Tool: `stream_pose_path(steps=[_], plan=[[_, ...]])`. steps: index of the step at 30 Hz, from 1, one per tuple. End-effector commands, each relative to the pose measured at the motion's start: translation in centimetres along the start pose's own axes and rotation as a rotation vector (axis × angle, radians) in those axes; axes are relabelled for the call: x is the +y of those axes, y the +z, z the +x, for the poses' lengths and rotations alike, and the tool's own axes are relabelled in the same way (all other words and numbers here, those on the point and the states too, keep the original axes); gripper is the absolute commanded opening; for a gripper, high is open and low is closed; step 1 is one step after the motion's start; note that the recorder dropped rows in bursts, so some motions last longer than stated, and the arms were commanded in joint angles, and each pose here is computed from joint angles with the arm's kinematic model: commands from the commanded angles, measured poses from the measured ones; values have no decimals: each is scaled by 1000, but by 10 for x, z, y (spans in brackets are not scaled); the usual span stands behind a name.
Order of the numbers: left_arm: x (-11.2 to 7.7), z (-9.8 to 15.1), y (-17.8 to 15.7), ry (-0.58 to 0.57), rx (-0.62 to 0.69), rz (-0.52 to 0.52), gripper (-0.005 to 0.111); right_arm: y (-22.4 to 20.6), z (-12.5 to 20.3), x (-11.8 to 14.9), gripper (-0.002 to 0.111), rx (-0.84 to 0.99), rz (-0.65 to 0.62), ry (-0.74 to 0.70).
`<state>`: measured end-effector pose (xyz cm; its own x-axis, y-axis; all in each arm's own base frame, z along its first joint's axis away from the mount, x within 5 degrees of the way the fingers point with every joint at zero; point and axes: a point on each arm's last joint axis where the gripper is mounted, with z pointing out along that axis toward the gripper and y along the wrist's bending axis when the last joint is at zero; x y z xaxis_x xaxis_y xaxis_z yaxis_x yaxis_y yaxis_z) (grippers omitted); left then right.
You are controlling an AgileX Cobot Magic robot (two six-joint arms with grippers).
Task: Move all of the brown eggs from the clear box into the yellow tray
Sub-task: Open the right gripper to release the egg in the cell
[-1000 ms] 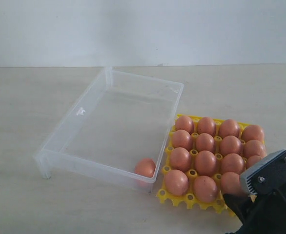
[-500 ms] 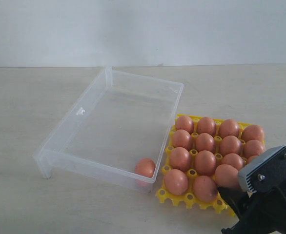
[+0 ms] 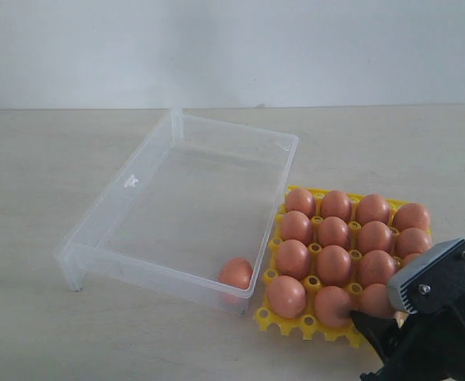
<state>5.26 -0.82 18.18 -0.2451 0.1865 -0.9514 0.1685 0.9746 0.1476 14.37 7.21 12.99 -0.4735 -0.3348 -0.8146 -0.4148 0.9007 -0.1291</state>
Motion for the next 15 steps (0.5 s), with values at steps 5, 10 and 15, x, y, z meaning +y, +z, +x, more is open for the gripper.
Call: stream_pose_path(steps=[5,10,15], plan=[[0,1,0,-12,-3,-4,4,-1,-10,-4,57,-115,41,-11],[0,1,0,-12,-3,-4,4,-23,-48,-23,56,-542,220,110],[0,1,0,-12,-3,-4,4,-36,-46,-31,25,-511,251,246]])
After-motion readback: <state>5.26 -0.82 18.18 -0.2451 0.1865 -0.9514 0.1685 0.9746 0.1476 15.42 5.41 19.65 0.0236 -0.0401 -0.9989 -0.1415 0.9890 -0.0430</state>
